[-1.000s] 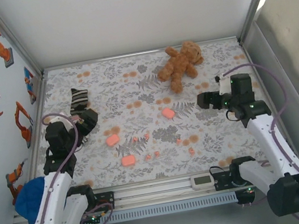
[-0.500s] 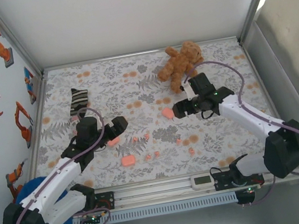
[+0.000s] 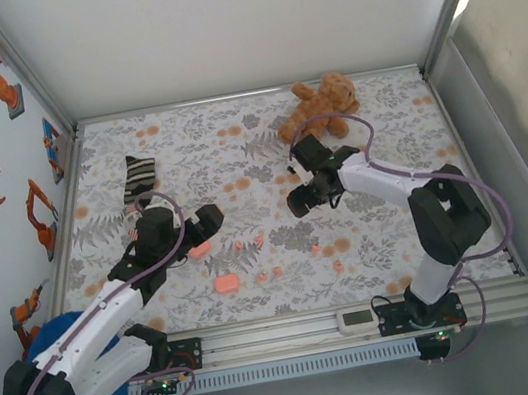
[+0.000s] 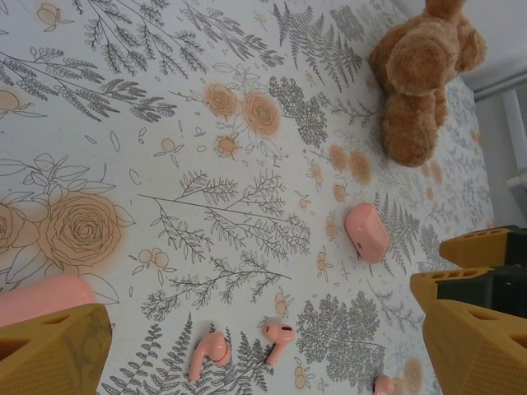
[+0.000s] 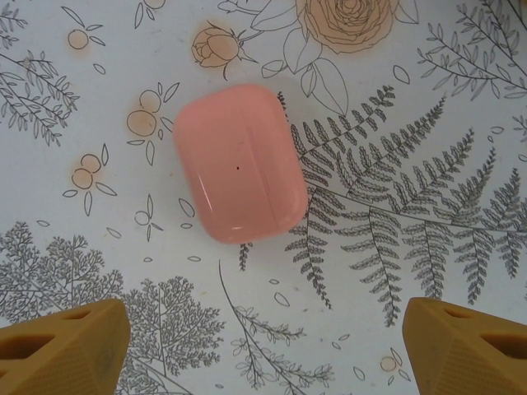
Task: Insert wireless bluetooth earbuds into charging case
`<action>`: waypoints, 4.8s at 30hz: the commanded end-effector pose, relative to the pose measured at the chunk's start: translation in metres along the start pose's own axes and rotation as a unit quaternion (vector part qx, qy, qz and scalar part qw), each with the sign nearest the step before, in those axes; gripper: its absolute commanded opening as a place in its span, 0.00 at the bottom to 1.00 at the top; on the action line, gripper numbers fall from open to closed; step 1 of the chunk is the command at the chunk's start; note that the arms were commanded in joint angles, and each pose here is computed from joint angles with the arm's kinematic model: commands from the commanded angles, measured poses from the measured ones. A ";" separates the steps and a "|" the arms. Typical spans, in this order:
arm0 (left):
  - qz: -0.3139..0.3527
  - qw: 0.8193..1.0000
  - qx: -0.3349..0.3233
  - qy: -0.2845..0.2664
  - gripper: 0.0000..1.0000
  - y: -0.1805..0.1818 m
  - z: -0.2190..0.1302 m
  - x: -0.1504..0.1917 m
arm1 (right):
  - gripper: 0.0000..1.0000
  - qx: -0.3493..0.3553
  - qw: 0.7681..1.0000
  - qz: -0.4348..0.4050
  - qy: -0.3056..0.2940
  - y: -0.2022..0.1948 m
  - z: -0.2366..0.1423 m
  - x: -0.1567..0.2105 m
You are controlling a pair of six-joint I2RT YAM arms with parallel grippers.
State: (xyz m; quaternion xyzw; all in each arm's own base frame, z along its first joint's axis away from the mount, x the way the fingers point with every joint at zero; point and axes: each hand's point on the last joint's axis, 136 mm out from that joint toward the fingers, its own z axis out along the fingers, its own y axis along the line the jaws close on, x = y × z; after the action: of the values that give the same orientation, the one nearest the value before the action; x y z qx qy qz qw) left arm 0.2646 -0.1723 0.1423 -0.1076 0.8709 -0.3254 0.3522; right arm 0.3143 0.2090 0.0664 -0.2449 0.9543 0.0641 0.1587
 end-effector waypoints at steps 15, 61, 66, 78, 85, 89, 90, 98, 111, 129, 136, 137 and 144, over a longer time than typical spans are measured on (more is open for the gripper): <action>-0.008 1.000 -0.018 -0.002 0.96 0.006 -0.003 0.001 | 0.79 -0.001 0.999 -0.040 0.025 0.005 0.026 -0.025; 0.015 0.998 -0.050 -0.018 0.96 0.014 -0.021 -0.004 | 0.44 -0.002 0.997 -0.076 0.007 0.012 0.033 -0.027; 0.020 0.999 -0.034 -0.025 0.96 0.007 -0.027 -0.007 | 0.43 0.003 0.994 -0.096 -0.043 0.013 0.008 -0.038; 0.048 0.994 0.095 -0.018 0.98 -0.053 -0.049 -0.016 | 0.43 -0.011 0.941 -0.258 -0.218 0.069 -0.074 -0.052; 0.077 0.976 0.203 0.010 0.88 -0.100 -0.066 -0.013 | 0.43 -0.016 0.896 -0.333 -0.293 0.100 -0.122 -0.050; 0.088 0.962 0.256 0.027 0.80 -0.123 -0.076 -0.010 | 0.43 -0.006 0.876 -0.369 -0.312 0.114 -0.140 -0.047; 0.091 0.959 0.266 0.031 0.79 -0.127 -0.078 -0.009 | 0.43 -0.002 0.872 -0.374 -0.315 0.116 -0.144 -0.047; 0.102 0.949 0.294 0.057 0.76 -0.145 -0.071 0.002 | 0.43 0.012 0.856 -0.395 -0.334 0.131 -0.161 -0.048; 0.118 0.943 0.298 0.086 0.72 -0.162 -0.050 0.015 | 0.43 0.020 0.847 -0.404 -0.345 0.140 -0.171 -0.045; 0.133 0.934 0.309 0.117 0.52 -0.176 -0.038 0.028 | 0.43 0.017 0.844 -0.402 -0.355 0.143 -0.178 -0.044; 0.135 0.933 0.312 0.122 0.44 -0.179 -0.035 0.030 | 0.43 0.016 0.844 -0.402 -0.353 0.144 -0.176 -0.043; 0.135 0.932 0.311 0.124 0.43 -0.179 -0.034 0.031 | 0.43 0.016 0.845 -0.402 -0.353 0.144 -0.176 -0.043; 0.136 0.932 0.312 0.128 0.33 -0.179 -0.032 0.033 | 0.43 0.017 0.845 -0.401 -0.352 0.144 -0.175 -0.043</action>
State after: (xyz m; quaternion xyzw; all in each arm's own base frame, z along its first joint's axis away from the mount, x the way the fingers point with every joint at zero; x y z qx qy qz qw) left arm 0.2115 -0.3016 0.2364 0.1494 0.7893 -0.5270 0.2774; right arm 0.2296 0.3157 0.2291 -0.5806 0.6623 0.0587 0.4700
